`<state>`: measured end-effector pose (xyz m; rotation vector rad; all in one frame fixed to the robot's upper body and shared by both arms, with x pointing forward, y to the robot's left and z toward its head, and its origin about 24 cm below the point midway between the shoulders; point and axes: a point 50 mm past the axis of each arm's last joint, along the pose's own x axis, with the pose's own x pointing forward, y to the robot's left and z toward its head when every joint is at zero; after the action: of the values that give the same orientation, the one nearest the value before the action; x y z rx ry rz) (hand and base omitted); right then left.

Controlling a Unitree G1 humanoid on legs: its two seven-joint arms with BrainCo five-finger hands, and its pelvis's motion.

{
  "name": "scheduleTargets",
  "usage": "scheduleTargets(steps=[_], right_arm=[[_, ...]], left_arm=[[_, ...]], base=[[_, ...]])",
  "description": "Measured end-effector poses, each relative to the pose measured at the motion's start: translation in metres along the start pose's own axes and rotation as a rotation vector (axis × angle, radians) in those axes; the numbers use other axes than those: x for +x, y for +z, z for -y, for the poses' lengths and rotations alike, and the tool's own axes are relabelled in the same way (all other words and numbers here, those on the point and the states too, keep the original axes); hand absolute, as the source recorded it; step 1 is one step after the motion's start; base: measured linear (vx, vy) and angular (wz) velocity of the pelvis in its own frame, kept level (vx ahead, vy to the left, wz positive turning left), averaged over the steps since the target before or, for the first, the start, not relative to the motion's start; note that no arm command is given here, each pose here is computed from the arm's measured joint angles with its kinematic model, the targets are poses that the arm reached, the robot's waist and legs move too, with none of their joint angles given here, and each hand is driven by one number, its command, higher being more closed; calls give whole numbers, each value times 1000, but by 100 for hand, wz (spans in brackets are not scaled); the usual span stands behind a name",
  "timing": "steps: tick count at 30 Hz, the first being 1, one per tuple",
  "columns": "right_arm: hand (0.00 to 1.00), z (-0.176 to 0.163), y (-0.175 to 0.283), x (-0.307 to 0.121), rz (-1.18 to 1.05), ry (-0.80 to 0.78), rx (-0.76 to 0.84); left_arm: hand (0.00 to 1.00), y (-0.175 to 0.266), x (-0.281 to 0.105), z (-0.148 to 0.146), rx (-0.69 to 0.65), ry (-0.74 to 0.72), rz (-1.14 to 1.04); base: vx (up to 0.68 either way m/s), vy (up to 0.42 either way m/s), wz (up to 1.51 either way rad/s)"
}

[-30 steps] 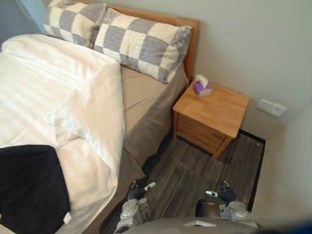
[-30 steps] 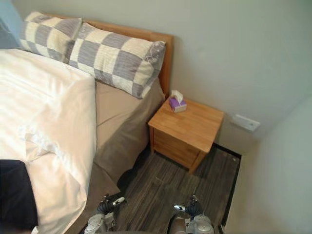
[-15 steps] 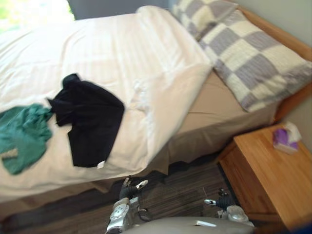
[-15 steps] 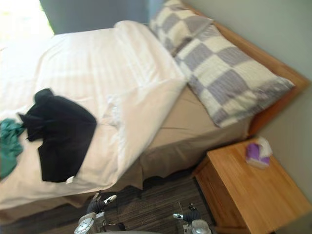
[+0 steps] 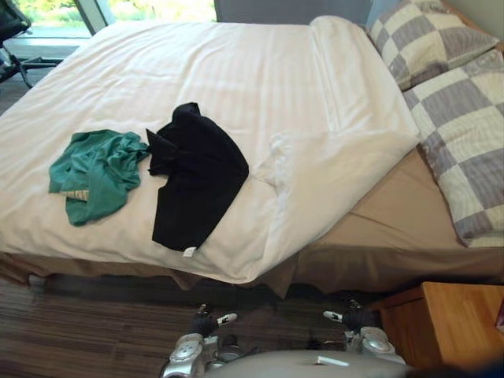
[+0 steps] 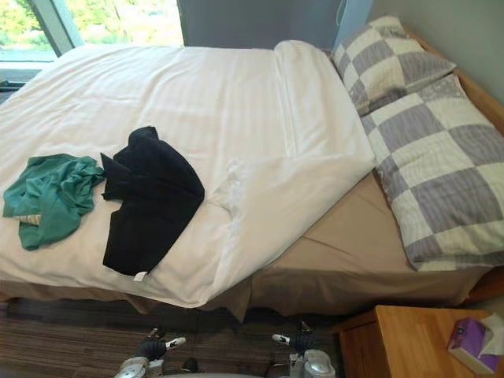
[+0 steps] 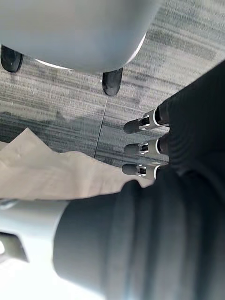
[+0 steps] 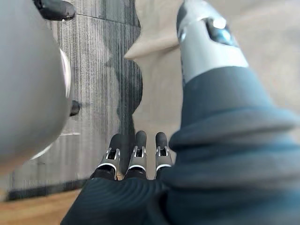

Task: Tidy the bed and pick cloth on bed and put in laundry

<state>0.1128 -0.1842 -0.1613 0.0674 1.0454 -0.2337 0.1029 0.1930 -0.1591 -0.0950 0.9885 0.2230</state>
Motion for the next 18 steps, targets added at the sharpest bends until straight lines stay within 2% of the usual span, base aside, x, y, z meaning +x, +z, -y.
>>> scheduleTargets(steps=[5, 8, 11, 13, 15, 16, 18], right_arm=[[0, 17, -22, -5, -99, -193, 232], [0, 39, -24, -8, -104, -366, 426], [0, 83, -9, -13, -25, -572, 580], [0, 140, 31, -26, 166, -732, 618], [0, 177, 78, -42, 367, -812, 558], [0, 187, 98, -48, 446, -831, 523], [0, 206, 182, -77, 738, -835, 445]], left_arm=[[0, -6, -1, -8, -54, 11, -26], [0, -10, -3, -14, -101, 41, -40], [0, -15, -5, -20, -143, 66, -56], [0, -20, -8, -25, -177, 86, -60], [0, -25, -11, -31, -190, 105, -68], [0, -27, -12, -32, -194, 109, -71], [0, -33, -15, -35, -214, 117, -82]], base=[[56, 56, -25], [-31, 49, -30], [-70, 40, -19], [-86, 39, -16], [-70, 16, -10], [-53, 1, -4], [-52, -10, 0]])
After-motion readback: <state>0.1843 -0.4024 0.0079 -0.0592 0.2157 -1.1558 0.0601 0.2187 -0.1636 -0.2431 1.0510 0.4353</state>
